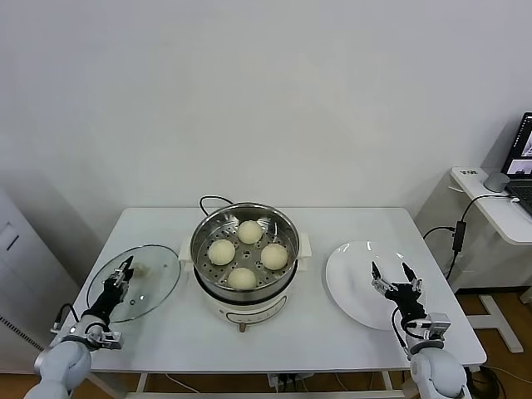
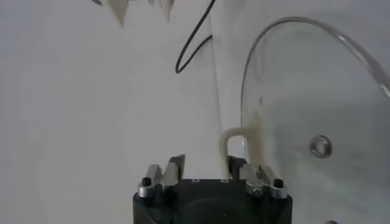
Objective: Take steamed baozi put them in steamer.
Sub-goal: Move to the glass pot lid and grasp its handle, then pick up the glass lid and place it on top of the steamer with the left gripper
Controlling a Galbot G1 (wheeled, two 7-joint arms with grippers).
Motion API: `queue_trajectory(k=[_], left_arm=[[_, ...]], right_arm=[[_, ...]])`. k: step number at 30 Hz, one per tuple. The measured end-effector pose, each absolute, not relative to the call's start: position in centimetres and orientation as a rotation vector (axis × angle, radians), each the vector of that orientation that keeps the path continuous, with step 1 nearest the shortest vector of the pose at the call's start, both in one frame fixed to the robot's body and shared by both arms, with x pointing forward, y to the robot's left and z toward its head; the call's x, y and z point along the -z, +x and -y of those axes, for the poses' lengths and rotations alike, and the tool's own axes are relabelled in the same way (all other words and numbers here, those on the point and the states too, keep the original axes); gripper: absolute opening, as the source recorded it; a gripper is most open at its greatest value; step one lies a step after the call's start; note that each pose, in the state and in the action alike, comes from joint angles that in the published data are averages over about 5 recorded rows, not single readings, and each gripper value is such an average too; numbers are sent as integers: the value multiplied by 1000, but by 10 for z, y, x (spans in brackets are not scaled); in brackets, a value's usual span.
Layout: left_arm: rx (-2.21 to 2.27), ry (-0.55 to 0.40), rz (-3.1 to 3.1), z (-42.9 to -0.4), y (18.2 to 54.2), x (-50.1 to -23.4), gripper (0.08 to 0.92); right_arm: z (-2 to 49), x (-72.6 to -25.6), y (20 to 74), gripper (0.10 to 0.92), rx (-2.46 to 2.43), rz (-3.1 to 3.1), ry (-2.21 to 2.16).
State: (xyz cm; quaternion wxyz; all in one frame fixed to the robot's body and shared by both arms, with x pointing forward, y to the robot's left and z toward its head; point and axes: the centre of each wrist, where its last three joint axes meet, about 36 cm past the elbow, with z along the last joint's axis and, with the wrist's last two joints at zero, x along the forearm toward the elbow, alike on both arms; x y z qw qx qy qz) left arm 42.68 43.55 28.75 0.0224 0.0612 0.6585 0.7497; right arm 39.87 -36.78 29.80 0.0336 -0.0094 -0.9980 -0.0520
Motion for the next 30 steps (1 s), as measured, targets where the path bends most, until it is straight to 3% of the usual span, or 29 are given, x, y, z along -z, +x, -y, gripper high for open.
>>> queue_trajectory(k=[9, 21, 30], left_arm=[[-2309, 119, -1995, -443, 426, -311, 115], [-2288, 53, -1959, -439, 426, -369, 104], [-2243, 12, -2007, -414, 431, -429, 104]], right_arm=[[366, -299, 399, 823, 162, 3072, -25], [366, -303, 397, 823, 161, 3081, -19], [369, -307, 398, 823, 159, 3091, -21]])
